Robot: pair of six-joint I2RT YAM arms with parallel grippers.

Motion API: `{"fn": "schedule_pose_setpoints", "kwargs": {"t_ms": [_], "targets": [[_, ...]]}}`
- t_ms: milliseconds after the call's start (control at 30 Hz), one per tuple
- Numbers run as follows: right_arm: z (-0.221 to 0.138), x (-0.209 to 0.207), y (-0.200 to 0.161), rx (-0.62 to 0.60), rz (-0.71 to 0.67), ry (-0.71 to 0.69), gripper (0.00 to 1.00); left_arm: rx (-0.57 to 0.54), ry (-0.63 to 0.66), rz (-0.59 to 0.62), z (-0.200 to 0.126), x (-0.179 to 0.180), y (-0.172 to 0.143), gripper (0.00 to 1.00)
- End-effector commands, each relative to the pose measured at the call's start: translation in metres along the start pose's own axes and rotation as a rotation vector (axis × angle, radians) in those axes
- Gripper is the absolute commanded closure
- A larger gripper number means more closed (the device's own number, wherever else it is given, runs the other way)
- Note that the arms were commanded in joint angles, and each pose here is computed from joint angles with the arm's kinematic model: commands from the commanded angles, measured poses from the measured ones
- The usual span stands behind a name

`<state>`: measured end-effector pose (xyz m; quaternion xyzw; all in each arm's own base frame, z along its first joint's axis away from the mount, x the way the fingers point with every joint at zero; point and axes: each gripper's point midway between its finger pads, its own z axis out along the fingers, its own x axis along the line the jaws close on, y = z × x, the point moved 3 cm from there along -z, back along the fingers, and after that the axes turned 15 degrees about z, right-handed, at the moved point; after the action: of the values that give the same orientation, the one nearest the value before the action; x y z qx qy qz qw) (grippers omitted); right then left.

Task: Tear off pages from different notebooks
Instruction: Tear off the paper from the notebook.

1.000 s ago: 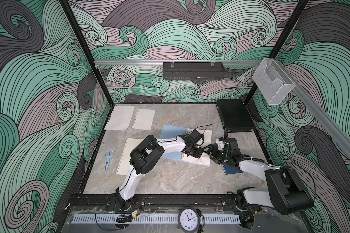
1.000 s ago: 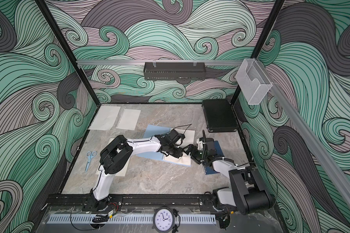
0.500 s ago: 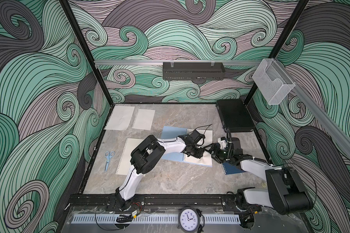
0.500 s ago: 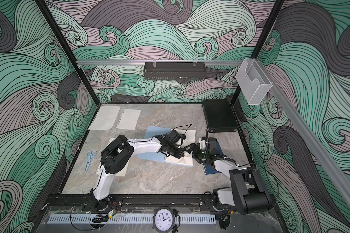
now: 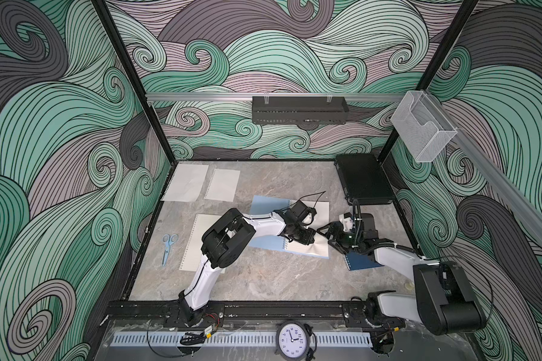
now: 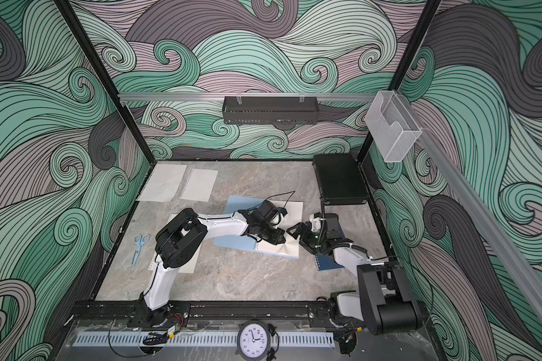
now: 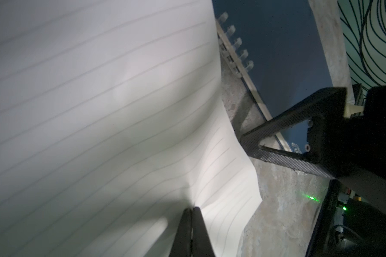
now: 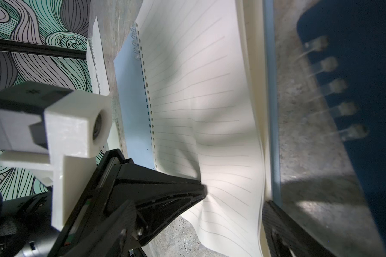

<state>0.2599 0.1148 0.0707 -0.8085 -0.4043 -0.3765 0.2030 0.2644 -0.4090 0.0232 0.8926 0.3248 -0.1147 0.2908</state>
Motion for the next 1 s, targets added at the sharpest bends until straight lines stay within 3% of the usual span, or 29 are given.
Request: {"fn": "schedule_pose_setpoints", "kwargs": {"t_ms": [0,233,433,633,800,967], "targets": [[-0.007,0.009,0.004,-0.020,-0.028,0.005,0.10,0.615,0.194,-0.199,0.036,0.053,-0.189,1.00],[-0.014,0.008,0.008,-0.038,-0.042,-0.019,0.10,0.594,0.201,-0.180,0.030,0.051,-0.178,1.00],[-0.028,0.006,0.025,-0.083,-0.027,-0.012,0.09,0.504,0.251,-0.105,0.004,0.045,-0.124,0.99],[-0.034,0.002,0.027,-0.097,-0.027,-0.005,0.10,0.402,0.289,-0.027,-0.027,0.035,-0.053,0.60],[-0.041,-0.004,0.026,-0.108,-0.023,0.011,0.09,0.323,0.304,0.023,-0.050,0.024,-0.004,0.47],[-0.044,-0.007,0.021,-0.098,-0.052,-0.002,0.09,0.301,0.334,0.056,-0.059,0.022,0.018,0.40]]}}
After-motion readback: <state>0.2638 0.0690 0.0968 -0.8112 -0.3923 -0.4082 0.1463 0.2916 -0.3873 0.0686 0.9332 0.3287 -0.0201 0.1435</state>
